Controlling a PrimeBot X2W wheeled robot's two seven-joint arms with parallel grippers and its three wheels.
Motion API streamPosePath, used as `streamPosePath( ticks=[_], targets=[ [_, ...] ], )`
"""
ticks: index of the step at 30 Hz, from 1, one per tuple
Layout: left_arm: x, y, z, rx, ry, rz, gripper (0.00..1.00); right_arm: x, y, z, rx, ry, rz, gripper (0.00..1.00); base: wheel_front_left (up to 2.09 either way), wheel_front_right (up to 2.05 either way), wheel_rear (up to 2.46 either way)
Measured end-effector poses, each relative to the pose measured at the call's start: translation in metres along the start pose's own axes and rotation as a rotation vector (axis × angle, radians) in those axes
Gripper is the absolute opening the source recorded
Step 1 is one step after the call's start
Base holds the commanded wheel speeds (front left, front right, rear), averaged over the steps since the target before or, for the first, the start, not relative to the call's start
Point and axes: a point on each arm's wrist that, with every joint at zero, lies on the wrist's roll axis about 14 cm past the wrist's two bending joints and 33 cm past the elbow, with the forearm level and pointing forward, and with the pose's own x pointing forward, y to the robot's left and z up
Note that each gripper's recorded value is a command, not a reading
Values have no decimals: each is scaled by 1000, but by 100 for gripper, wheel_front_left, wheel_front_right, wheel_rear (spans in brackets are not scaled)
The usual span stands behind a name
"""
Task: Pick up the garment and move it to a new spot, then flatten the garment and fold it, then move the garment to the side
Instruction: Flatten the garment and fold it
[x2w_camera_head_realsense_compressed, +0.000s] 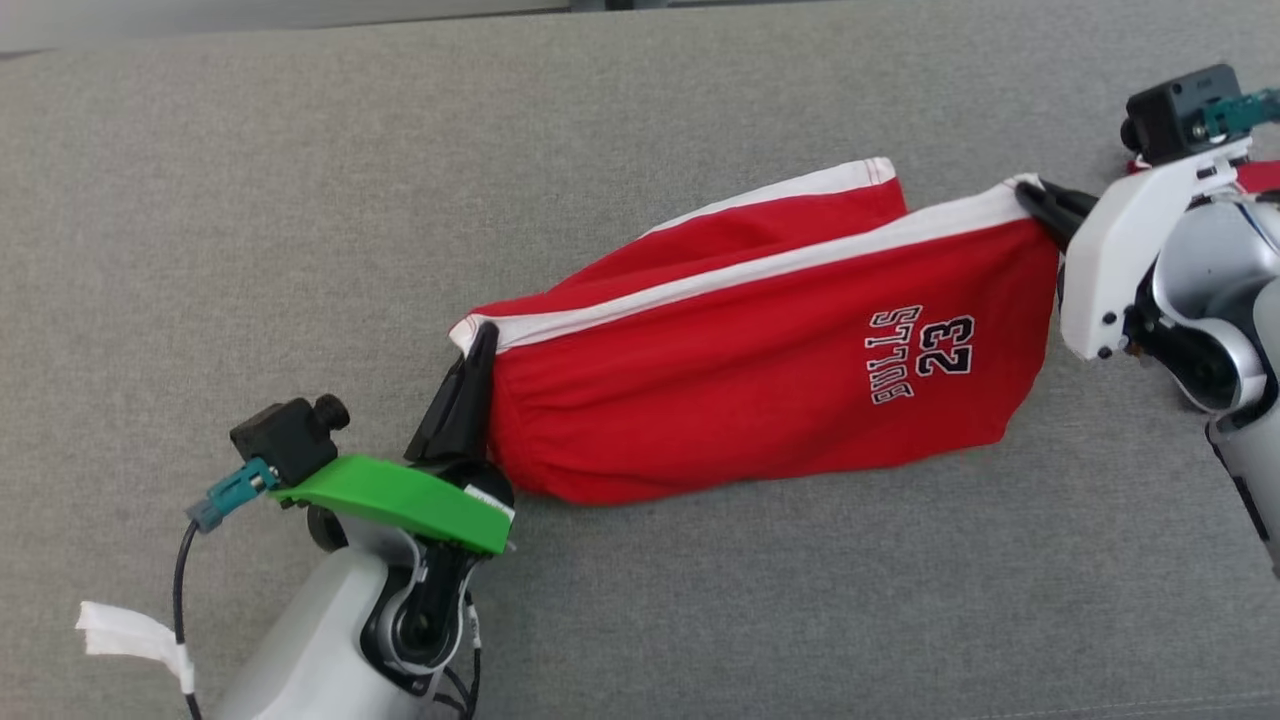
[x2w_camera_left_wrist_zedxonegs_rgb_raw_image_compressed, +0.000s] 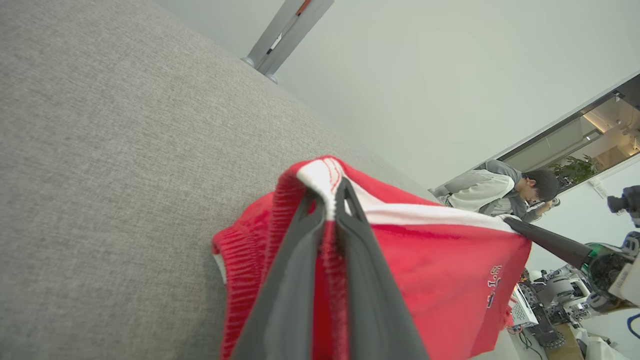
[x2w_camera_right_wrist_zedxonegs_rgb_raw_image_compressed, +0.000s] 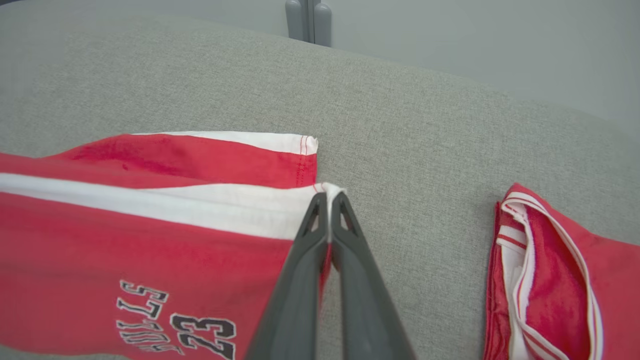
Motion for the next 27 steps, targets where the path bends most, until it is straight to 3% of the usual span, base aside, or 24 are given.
streamPosePath(
  ticks=[10,17,19,20,21,22,23,27],
  targets=[
    [17,30,-10,-1,0,84,0,74,7,3,-38,20,39,0,0,0,0],
    [20,49,-4,13,-27,139,0,112,20,-15,-29,60,76,0,0,0,0],
    [21,52,-5,16,-24,147,0,119,21,-20,-24,65,81,40,0,0,0],
    [22,53,-7,17,-20,148,0,122,22,-22,-22,70,83,49,0,0,0],
    [22,54,-8,18,-17,147,7,125,22,-24,-16,72,83,100,0,0,0],
    [24,53,-9,17,-13,144,50,127,22,-24,-9,68,83,100,0,0,0],
    [25,52,-10,17,-10,141,100,128,23,-25,-8,66,84,100,0,0,0],
    [26,48,-9,8,-15,133,100,125,23,-22,10,47,82,100,0,0,0]
  ],
)
